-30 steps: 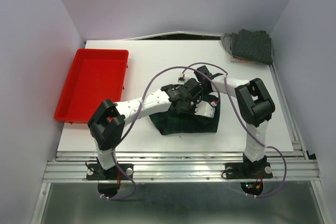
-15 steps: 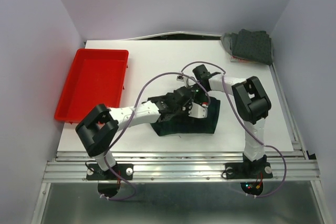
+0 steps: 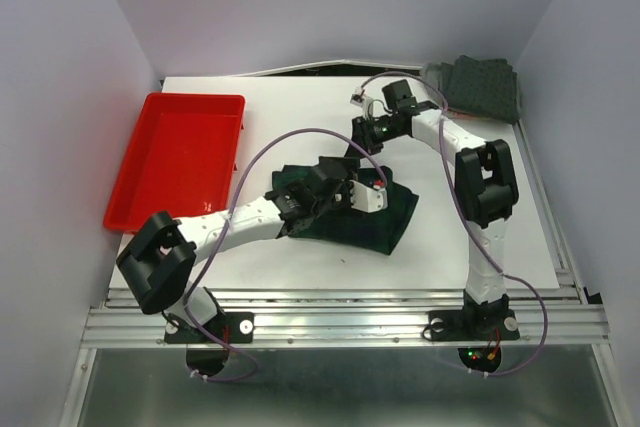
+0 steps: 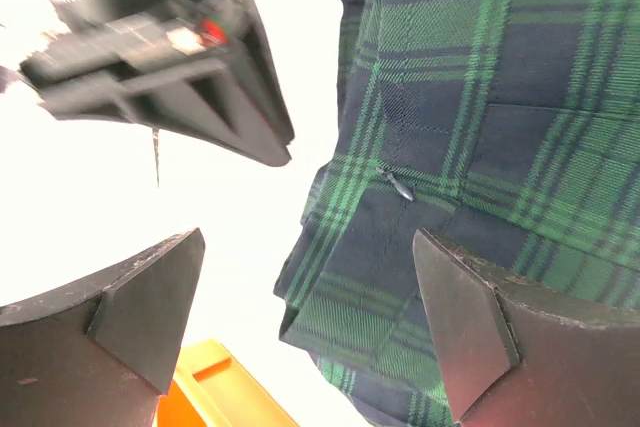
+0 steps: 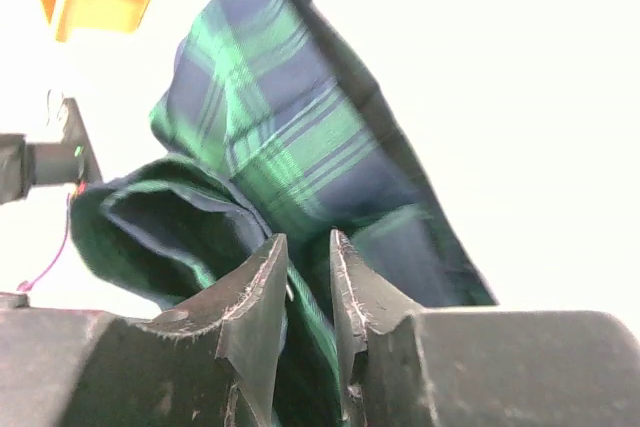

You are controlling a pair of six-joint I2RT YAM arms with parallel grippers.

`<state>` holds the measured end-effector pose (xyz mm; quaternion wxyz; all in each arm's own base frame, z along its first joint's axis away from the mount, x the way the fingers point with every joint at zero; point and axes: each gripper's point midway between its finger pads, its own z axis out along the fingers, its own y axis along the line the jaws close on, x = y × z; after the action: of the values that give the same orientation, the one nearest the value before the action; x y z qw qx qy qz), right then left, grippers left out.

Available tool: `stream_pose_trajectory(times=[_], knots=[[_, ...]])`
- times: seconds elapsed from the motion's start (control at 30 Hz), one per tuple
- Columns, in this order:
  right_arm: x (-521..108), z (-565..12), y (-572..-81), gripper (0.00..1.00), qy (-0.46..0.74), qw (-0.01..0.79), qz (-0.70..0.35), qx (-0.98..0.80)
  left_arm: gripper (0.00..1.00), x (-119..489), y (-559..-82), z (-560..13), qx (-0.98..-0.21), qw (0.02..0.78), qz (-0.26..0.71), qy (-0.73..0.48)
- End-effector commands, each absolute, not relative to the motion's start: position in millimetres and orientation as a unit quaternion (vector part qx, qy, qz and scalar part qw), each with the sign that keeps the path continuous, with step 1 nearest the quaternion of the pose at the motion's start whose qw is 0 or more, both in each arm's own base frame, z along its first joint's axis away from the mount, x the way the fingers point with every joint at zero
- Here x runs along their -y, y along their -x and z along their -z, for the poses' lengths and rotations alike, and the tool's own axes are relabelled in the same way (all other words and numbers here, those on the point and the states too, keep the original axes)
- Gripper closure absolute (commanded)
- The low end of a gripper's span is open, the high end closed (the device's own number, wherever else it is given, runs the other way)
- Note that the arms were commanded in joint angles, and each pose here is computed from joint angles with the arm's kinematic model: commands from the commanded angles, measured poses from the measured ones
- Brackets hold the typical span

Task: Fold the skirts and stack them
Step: Fold the skirt

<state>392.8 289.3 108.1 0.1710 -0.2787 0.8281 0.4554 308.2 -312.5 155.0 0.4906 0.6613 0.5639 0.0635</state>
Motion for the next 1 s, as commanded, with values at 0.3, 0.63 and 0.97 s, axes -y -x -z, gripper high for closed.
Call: stream_pose_trajectory(times=[0.3,0.63,0.97], knots=[[-268,-57,-426,0.75,0.222,0.157,-0.426,-0.863,0.05,313,-338,-200,-0.599,0.528,0.007,-0.602],[-272,-22,-409,0.76,0.215,0.112,-0.459,-0.855,0.03,296,-305,-223,-0.706,0.359,0.359,-0.494],[-275,-23,-392,0.77,0.216,0.091,-0.490,-0.840,0.01,284,-305,-163,-0.766,0.257,0.436,-0.397]])
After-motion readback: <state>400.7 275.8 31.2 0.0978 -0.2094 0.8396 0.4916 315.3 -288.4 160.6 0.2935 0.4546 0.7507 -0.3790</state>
